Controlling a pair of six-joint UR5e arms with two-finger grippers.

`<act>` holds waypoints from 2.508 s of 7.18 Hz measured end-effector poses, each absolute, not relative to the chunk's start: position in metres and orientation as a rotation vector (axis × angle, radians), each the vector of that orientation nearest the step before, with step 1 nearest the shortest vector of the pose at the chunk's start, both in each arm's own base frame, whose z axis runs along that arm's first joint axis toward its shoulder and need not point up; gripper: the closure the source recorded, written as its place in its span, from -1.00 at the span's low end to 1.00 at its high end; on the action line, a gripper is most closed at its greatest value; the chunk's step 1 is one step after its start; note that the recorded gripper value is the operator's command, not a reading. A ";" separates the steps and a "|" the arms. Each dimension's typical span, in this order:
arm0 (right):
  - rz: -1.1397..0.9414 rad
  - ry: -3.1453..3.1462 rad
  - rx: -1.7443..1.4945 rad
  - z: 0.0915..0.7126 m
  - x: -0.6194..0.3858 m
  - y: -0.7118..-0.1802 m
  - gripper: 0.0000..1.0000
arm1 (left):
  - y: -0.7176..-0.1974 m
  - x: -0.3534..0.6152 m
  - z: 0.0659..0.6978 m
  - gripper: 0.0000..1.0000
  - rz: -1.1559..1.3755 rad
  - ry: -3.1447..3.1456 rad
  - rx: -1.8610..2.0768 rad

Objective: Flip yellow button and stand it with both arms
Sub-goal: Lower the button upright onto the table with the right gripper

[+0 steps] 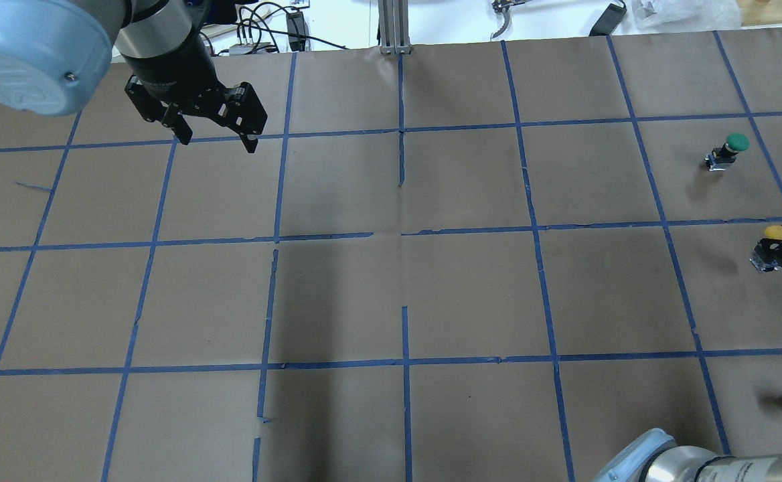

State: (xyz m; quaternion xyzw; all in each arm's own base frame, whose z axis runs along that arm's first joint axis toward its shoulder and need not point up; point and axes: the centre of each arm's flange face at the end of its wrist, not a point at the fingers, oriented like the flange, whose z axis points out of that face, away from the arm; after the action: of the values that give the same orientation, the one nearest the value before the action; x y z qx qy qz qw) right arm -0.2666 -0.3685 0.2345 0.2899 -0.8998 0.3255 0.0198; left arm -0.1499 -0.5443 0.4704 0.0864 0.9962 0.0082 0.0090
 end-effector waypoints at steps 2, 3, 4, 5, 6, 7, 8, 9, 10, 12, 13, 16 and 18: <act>1.067 -2.783 0.928 0.222 -0.260 -0.361 0.88 | -0.544 -0.148 0.473 -0.99 0.018 3.115 0.198; 1.075 -2.789 0.931 0.217 -0.257 -0.359 0.88 | -0.545 -0.147 0.475 -0.99 0.014 3.116 0.166; 1.078 -2.797 0.927 0.215 -0.256 -0.358 0.88 | -0.545 -0.145 0.476 -0.99 0.011 3.116 0.146; 1.080 -2.812 0.919 0.210 -0.256 -0.358 0.88 | -0.546 -0.142 0.477 -0.99 0.010 3.116 0.133; 1.082 -2.829 0.907 0.203 -0.260 -0.358 0.87 | -0.546 -0.141 0.477 -0.99 0.010 3.116 0.126; 1.083 -2.837 0.879 0.200 -0.264 -0.358 0.87 | -0.546 -0.140 0.477 -0.99 0.010 3.117 0.123; 1.083 -2.842 0.839 0.201 -0.267 -0.358 0.86 | -0.547 -0.140 0.477 -0.99 0.010 3.117 0.122; 1.081 -2.838 0.806 0.203 -0.269 -0.359 0.77 | -0.547 -0.140 0.477 -0.99 0.009 3.117 0.122; 1.079 -2.830 0.787 0.203 -0.271 -0.359 -0.15 | -0.547 -0.140 0.477 -0.99 0.010 3.117 0.121; 1.070 -2.831 0.776 0.202 -0.272 -0.359 -0.32 | -0.546 -0.140 0.477 -0.99 0.009 3.116 0.121; 1.063 -2.835 0.774 0.201 -0.272 -0.359 -0.34 | -0.546 -0.140 0.477 -0.99 0.010 3.116 0.121; 1.011 -2.876 0.712 0.202 -0.272 -0.357 -0.34 | -0.546 -0.139 0.477 -0.99 0.009 3.116 0.121; 0.982 -2.945 0.604 0.223 -0.270 -0.360 -0.34 | -0.546 -0.137 0.480 -0.99 0.003 3.116 0.113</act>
State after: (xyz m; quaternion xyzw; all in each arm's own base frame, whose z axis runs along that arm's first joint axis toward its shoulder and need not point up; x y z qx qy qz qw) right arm -0.2696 -0.3600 0.2230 0.1909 -0.9311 0.3105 -0.0105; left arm -0.1368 -0.5459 0.4800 0.0364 0.9993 0.0009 0.0117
